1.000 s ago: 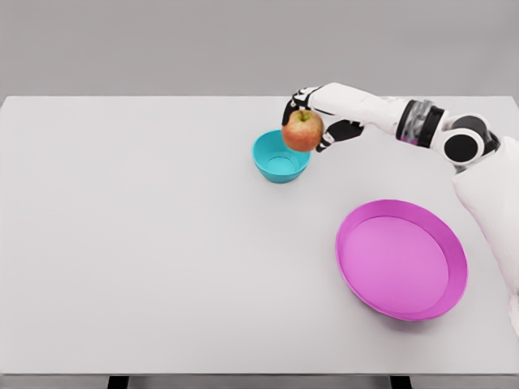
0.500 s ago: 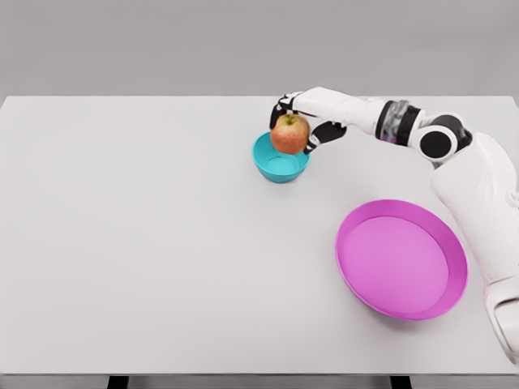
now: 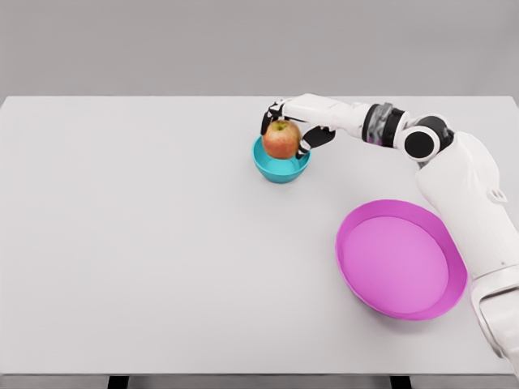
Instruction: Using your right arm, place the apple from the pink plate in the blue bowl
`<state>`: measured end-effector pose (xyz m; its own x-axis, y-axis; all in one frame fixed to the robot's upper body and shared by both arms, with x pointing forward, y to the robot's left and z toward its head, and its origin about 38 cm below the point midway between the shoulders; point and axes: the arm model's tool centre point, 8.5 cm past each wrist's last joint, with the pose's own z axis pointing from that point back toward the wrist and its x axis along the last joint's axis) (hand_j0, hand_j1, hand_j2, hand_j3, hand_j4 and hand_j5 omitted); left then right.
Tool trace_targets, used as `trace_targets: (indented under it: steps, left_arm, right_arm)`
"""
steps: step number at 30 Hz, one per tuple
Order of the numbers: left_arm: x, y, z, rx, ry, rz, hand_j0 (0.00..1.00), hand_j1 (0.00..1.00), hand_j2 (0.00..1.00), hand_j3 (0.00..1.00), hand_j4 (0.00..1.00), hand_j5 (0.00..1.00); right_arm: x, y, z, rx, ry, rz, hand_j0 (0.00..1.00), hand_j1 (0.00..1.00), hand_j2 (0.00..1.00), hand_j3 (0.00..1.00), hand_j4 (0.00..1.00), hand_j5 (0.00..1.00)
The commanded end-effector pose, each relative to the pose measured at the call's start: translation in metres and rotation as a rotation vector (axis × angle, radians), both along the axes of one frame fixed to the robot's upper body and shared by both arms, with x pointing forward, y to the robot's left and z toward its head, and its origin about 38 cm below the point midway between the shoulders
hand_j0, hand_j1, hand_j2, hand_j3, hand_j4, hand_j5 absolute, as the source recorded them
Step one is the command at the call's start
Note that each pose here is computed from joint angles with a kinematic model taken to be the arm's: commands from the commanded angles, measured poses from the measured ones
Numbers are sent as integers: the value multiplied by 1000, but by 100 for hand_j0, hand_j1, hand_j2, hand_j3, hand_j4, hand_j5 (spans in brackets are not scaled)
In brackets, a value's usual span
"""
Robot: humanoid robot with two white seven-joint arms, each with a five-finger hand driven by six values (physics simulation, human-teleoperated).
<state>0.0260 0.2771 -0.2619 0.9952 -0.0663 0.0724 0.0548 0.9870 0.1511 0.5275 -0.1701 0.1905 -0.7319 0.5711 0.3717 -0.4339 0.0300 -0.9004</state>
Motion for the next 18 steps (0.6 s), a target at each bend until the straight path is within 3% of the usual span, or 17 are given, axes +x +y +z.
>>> trace_targets:
  steps: [1, 13, 16, 18]
  left_arm:
    - [0, 0, 0, 0, 0, 0, 100, 100, 100, 100, 100, 100]
    - [0, 0, 0, 0, 0, 0, 100, 100, 100, 100, 100, 100]
    - [0, 0, 0, 0, 0, -2, 100, 100, 100, 100, 100, 100]
    - [0, 0, 0, 0, 0, 0, 100, 100, 100, 100, 100, 100]
  right_arm:
    - [1, -1, -1, 6, 9, -6, 100, 100, 100, 100, 100, 100]
    - [0, -2, 5, 9, -9, -2, 100, 100, 100, 100, 100, 100]
    - [-2, -8, 39, 14, -99, 16, 100, 100, 100, 100, 100, 100]
    - [-4, -47, 60, 8, -144, -25, 100, 100, 100, 100, 100, 100]
